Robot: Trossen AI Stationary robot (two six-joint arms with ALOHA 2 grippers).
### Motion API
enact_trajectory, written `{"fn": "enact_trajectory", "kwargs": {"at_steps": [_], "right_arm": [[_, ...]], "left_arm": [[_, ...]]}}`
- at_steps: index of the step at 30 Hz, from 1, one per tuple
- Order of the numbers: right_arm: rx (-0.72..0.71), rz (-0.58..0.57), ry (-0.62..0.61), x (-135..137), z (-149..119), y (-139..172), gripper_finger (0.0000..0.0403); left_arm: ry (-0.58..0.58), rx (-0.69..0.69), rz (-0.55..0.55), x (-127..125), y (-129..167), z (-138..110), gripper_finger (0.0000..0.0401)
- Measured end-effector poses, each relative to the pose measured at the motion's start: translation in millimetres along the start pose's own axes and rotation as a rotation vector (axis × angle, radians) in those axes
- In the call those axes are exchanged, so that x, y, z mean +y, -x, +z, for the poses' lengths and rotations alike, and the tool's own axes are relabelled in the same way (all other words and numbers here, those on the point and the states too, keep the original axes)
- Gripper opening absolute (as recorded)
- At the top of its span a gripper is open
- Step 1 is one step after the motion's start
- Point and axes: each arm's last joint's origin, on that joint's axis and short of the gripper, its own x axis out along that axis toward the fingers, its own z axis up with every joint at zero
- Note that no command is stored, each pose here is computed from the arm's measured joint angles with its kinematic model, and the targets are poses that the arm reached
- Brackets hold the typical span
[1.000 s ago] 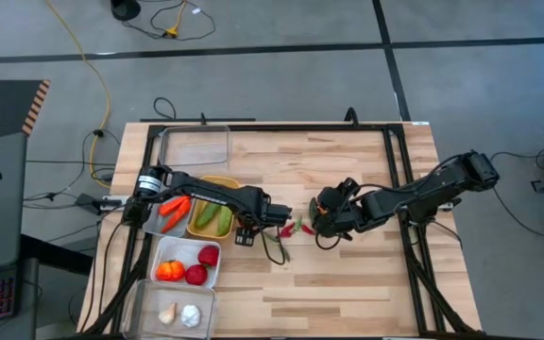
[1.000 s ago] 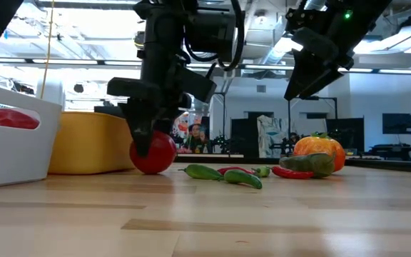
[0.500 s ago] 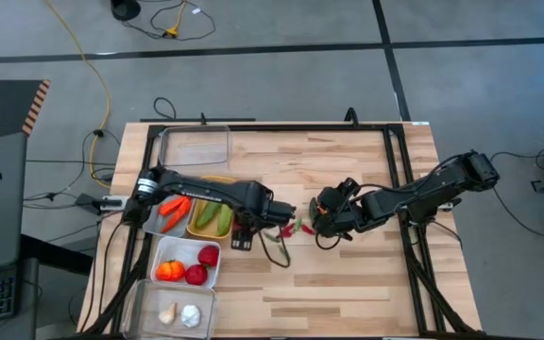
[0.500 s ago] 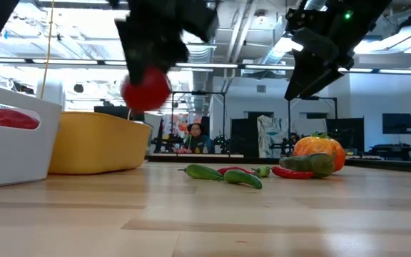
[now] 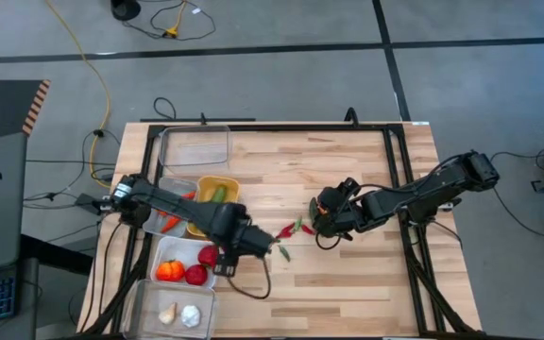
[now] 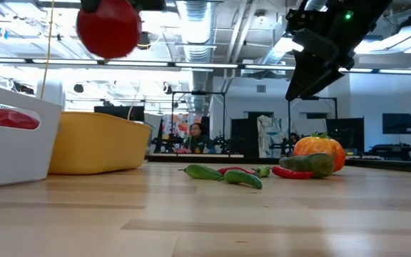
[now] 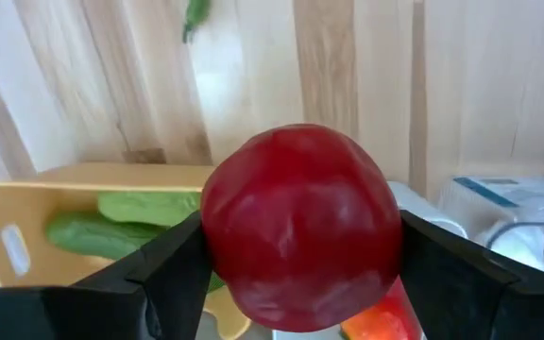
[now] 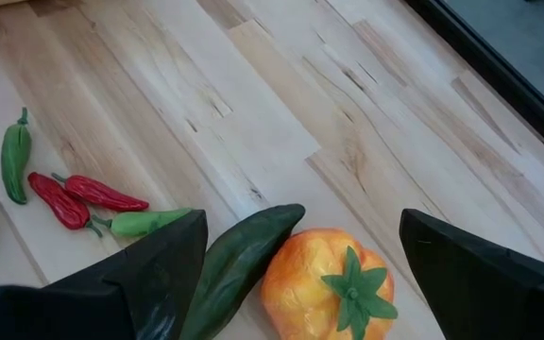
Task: Sort produce into baskets
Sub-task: Put the top left tomato to the white bin
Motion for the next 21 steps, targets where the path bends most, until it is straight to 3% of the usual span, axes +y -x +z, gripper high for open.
{"fn": "enact_trajectory", "kwargs": {"at_steps": [7,11,21], "right_arm": [[0.000,0.000,0.000,0,0,0,0.0376],[0.000,0.001,0.000,0,0,0,0.0376],[-0.001,0.001,0.000,0,0,0,0.0376]], "left_arm": [[0.122,0.129,0.048,-11,-22,-42,0.0281],[0.228,0.227,0.019,-13,-39,-72,0.0281],[0.337,0.196,-0.072,-14,-63,-115,0.0281]]}}
